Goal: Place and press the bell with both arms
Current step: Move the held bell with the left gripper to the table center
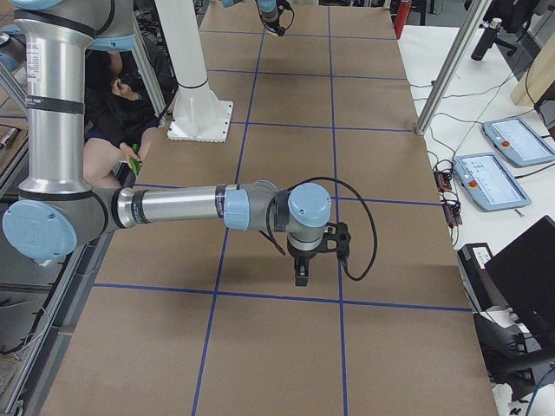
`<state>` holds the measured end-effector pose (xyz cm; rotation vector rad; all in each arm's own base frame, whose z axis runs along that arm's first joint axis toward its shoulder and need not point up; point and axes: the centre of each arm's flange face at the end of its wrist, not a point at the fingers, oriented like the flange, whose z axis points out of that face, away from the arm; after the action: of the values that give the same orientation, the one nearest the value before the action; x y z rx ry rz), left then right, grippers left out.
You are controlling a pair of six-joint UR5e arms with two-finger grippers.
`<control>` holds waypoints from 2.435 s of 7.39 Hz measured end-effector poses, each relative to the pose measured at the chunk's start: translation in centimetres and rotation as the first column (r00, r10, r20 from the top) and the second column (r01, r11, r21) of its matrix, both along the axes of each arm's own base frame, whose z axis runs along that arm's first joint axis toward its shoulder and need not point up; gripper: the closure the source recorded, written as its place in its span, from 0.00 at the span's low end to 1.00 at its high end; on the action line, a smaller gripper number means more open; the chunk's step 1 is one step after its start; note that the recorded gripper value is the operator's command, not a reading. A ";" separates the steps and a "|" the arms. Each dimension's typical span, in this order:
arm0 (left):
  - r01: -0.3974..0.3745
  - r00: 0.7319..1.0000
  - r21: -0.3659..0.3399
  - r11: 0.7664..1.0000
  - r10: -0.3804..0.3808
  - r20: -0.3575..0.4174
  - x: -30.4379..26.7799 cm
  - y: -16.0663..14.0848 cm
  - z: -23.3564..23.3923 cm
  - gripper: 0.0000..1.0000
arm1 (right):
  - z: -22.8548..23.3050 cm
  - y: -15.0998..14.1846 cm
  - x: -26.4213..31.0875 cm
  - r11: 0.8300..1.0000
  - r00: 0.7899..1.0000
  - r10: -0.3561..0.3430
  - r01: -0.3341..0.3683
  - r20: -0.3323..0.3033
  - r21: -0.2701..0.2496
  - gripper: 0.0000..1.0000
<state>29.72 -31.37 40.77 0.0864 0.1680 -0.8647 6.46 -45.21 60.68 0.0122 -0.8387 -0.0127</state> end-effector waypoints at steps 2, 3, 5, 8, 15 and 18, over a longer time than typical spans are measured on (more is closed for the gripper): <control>-0.161 0.987 0.172 0.972 0.161 0.014 2.1 -5.4 -5.4 1.00 | -0.2 -0.1 0.0 1.000 1.000 -0.001 0.001 -0.006 0.008 0.00; -0.230 0.973 0.254 0.939 0.231 0.028 3.0 -7.1 -8.3 1.00 | -0.4 -0.1 0.0 1.000 1.000 -0.003 0.003 -0.007 0.012 0.00; -0.320 0.941 0.428 0.845 0.336 0.042 5.6 -10.0 -13.8 1.00 | -0.6 -0.3 -0.4 1.000 1.000 -0.015 0.015 -0.009 0.022 0.00; -0.335 0.903 0.672 0.661 0.428 0.029 10.1 -13.6 -17.0 1.00 | -2.7 -2.4 -0.8 0.998 1.000 -0.019 0.020 -0.013 0.060 0.00; -0.234 0.859 0.902 0.362 0.511 0.017 24.3 -19.3 -18.3 1.00 | -3.4 -2.9 -1.5 0.997 1.000 -0.031 0.031 -0.001 0.073 0.00; -0.204 0.840 0.935 0.291 0.543 0.014 29.4 -20.6 -16.9 1.00 | -3.7 -3.3 -2.8 0.995 0.998 -0.058 0.058 -0.002 0.079 0.00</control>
<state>59.08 -51.98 23.83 0.9575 0.9583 -0.1685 3.61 -48.49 56.99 0.0620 -0.8383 -0.1003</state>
